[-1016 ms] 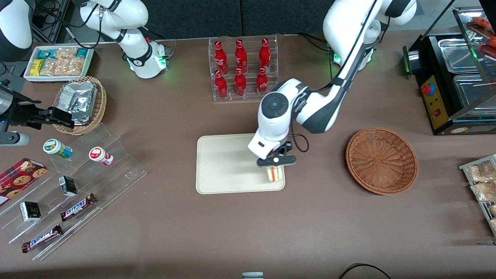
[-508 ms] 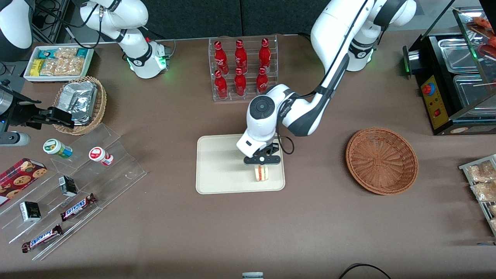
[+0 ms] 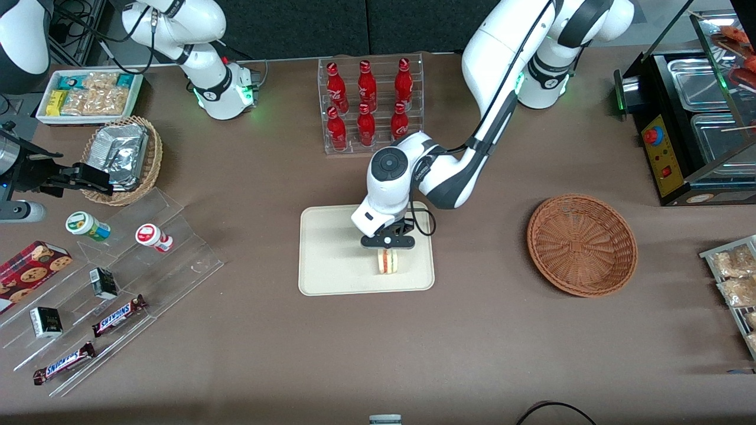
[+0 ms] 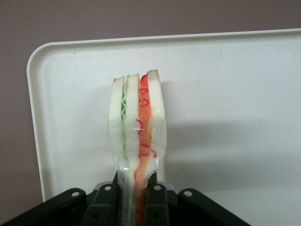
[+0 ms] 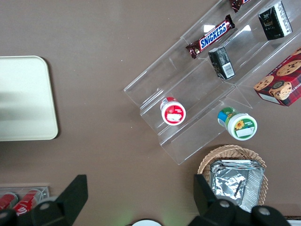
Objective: Place sandwich from basket to tray
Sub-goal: 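Lower the sandwich onto the tray and open the left gripper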
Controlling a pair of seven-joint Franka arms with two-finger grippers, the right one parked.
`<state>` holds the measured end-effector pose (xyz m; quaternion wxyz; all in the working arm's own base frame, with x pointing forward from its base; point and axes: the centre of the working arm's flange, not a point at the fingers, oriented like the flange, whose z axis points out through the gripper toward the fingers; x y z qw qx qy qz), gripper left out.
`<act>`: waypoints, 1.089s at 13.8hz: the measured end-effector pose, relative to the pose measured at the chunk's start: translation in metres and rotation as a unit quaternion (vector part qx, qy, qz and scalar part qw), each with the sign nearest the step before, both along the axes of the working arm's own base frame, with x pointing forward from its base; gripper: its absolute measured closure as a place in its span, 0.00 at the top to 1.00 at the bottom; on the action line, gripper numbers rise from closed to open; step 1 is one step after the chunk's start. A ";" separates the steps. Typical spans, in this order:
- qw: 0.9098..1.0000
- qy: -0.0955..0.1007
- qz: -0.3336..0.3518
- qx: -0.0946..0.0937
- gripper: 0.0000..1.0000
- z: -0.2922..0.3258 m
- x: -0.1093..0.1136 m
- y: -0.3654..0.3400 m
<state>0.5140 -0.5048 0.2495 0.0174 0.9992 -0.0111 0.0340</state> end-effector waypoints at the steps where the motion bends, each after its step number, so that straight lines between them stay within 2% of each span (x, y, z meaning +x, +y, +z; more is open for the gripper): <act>1: 1.000 0.000 -0.001 0.001 0.22 -0.001 -0.001 -0.001; 5: 1.000 -0.001 -0.006 0.005 0.25 -0.004 -0.002 -0.002; 7: 1.000 -0.003 -0.008 0.007 0.38 -0.005 -0.003 -0.002; 13: 1.000 -0.006 -0.006 0.007 0.98 0.009 0.001 -0.005; 15: 1.000 -0.006 -0.001 0.011 1.00 0.034 0.006 -0.005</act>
